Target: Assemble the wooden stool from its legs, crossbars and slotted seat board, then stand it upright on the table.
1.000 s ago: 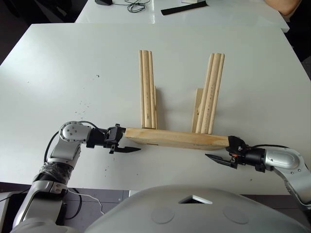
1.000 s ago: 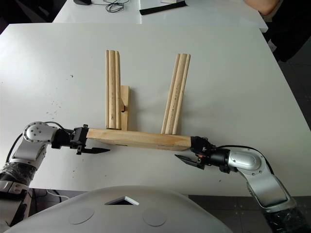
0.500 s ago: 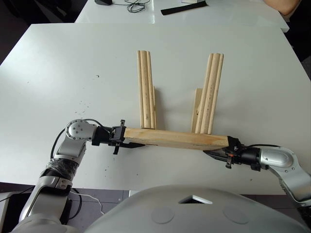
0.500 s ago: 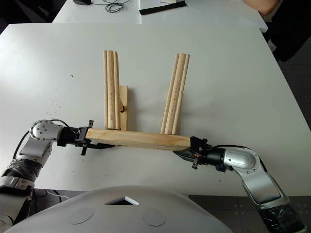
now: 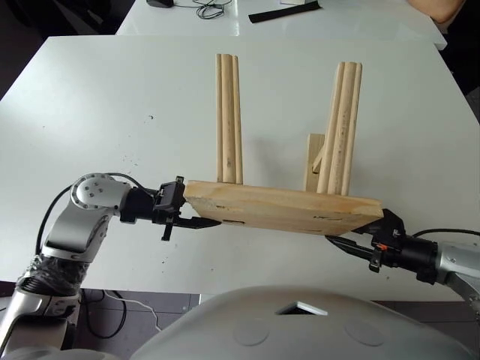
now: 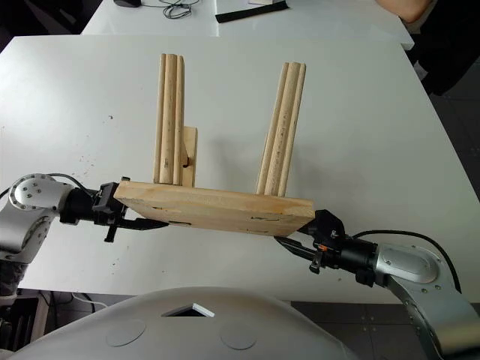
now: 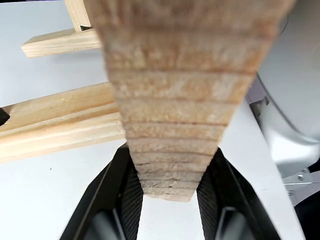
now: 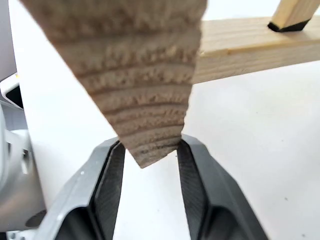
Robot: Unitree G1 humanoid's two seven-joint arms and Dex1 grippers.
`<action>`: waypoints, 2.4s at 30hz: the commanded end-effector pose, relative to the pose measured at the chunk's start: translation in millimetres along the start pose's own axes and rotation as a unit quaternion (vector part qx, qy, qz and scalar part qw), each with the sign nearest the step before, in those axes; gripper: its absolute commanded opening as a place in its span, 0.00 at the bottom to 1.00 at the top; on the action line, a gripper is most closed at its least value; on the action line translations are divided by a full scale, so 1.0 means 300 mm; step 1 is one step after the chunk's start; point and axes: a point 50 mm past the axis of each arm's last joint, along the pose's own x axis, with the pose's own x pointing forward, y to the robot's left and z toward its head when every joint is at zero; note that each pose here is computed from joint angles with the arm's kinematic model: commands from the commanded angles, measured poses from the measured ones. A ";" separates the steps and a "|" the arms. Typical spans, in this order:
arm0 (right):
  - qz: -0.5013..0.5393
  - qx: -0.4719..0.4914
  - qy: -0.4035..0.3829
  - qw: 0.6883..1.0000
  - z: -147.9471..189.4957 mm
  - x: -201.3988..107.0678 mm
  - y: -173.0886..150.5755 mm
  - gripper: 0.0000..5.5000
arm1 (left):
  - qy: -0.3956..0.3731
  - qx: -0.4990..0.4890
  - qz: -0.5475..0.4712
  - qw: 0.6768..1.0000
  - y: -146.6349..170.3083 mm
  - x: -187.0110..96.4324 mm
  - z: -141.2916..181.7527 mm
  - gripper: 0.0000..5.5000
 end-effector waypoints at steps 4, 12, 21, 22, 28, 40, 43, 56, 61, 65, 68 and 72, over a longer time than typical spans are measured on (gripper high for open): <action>0.192 0.230 -0.129 0.945 0.184 -0.102 0.127 0.27 | -0.020 -0.167 -0.109 0.980 -0.013 -0.059 0.268 0.24; 0.334 0.286 -0.132 0.888 0.294 -0.217 0.034 0.27 | -0.045 -0.347 -0.214 0.912 0.045 -0.106 0.464 0.24; 0.310 0.348 -0.087 0.880 0.316 -0.260 -0.080 0.27 | -0.014 -0.482 -0.243 0.842 0.121 -0.071 0.525 0.24; 0.261 0.320 -0.118 0.903 0.306 -0.234 -0.089 0.27 | -0.017 -0.485 -0.239 0.841 0.133 -0.064 0.524 0.24; 0.159 0.363 -0.177 0.901 0.204 -0.154 -0.083 0.27 | 0.031 -0.541 -0.139 0.829 0.149 -0.056 0.407 0.24; 0.017 0.408 -0.223 0.885 0.136 -0.130 -0.037 0.51 | 0.022 -0.618 -0.021 0.785 0.212 -0.103 0.285 0.58; 0.012 0.418 -0.225 0.880 0.118 -0.152 -0.018 0.51 | -0.026 -0.602 -0.031 0.797 0.203 -0.146 0.300 0.58; -0.110 0.438 -0.186 0.873 -0.007 -0.209 -0.050 0.51 | -0.082 -0.491 0.081 0.863 0.049 -0.284 0.076 0.58; -0.372 0.352 -0.115 0.851 -0.209 -0.217 -0.192 0.51 | -0.024 -0.341 0.295 0.892 0.109 -0.207 -0.123 0.58; -0.448 0.224 -0.106 0.859 -0.201 -0.119 -0.310 0.51 | -0.018 -0.263 0.414 0.871 0.157 -0.092 -0.215 0.58; -0.451 0.140 -0.138 0.871 -0.123 -0.005 -0.398 0.51 | -0.002 -0.211 0.496 0.842 0.198 -0.014 -0.274 0.58; -0.445 0.042 -0.143 0.883 -0.054 0.141 -0.486 0.51 | 0.025 -0.165 0.582 0.796 0.274 0.053 -0.329 0.58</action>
